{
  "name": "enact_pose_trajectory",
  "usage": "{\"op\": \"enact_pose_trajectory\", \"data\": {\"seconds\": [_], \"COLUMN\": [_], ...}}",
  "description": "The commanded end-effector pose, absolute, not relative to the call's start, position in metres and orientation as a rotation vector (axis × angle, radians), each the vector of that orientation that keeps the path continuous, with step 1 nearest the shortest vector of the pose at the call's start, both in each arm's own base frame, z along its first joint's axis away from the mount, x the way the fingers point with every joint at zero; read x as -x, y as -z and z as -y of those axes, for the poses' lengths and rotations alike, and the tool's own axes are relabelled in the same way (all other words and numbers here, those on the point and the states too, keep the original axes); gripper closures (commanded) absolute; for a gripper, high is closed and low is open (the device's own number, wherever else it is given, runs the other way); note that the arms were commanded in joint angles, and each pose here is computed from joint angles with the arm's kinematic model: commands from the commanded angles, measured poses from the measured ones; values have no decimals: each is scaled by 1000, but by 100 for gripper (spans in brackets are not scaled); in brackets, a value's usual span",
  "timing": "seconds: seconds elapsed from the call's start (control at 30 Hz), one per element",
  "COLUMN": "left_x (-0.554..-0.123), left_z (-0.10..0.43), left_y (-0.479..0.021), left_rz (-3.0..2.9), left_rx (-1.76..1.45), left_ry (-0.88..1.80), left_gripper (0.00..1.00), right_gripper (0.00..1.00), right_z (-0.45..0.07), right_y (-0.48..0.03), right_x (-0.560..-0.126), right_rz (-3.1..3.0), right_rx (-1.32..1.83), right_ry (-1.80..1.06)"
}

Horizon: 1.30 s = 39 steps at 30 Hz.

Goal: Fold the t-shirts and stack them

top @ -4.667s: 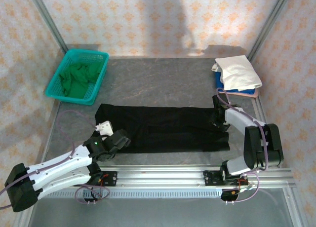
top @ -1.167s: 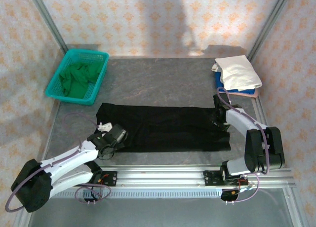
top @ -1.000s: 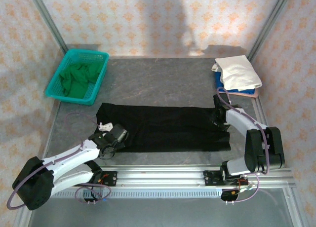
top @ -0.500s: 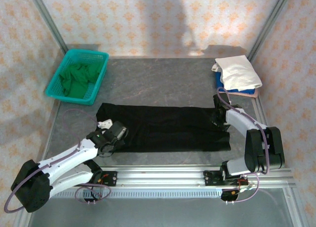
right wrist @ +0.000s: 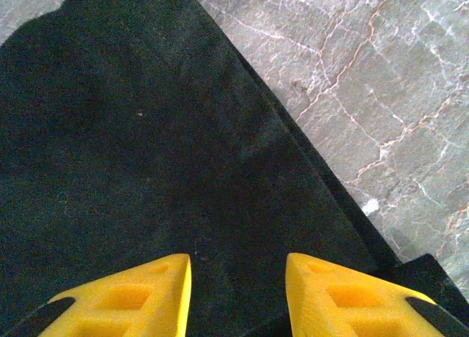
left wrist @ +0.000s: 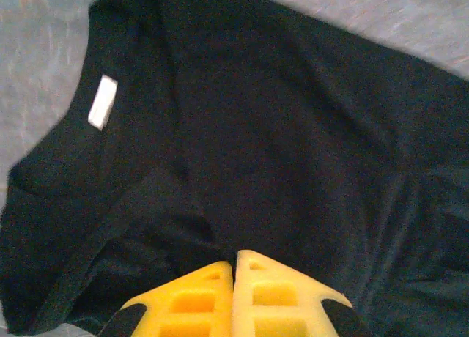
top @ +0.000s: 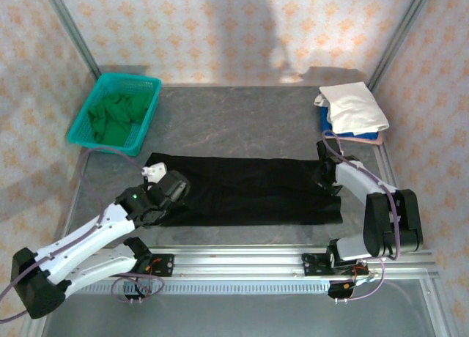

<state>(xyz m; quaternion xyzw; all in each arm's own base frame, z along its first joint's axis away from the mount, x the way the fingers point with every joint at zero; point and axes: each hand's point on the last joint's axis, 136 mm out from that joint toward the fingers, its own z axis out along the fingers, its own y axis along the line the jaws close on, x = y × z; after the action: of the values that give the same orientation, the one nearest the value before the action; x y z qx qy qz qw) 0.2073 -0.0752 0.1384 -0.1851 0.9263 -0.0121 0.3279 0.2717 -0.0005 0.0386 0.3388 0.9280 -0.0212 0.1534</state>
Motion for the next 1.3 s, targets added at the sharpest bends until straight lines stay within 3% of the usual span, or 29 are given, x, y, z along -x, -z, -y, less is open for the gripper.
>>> {"op": "enact_pose_trajectory", "data": {"seconds": [0.0,0.43,0.73,1.0,1.1,1.27], "left_x": [-195,-191,-180,-159,-163,-173], "left_z": [53,45,51,41,40,40], "left_y": [-151,-200,-158,-108,-117,-140], "left_rz": [-2424,-2361,-2489,-2563,-2534,-2481], "left_rx": [413,364,355,412,400,363], "left_ry": [-239,-325,-382,-383,-390,-404], "left_gripper": [100,100,100,100,100,100], "right_gripper": [59,58,64,83,94,98], "right_z": [8,10,10,13,14,15], "right_y": [-44,-22,-16,-24,-31,-42], "right_x": [-265,-264,-265,-267,-269,-271], "right_rz": [-2648,-2679,-2677,-2646,-2638,-2624], "right_rx": [-980,-1021,-1031,-1036,-1026,-1014], "right_ry": [116,132,118,109,111,114]}}
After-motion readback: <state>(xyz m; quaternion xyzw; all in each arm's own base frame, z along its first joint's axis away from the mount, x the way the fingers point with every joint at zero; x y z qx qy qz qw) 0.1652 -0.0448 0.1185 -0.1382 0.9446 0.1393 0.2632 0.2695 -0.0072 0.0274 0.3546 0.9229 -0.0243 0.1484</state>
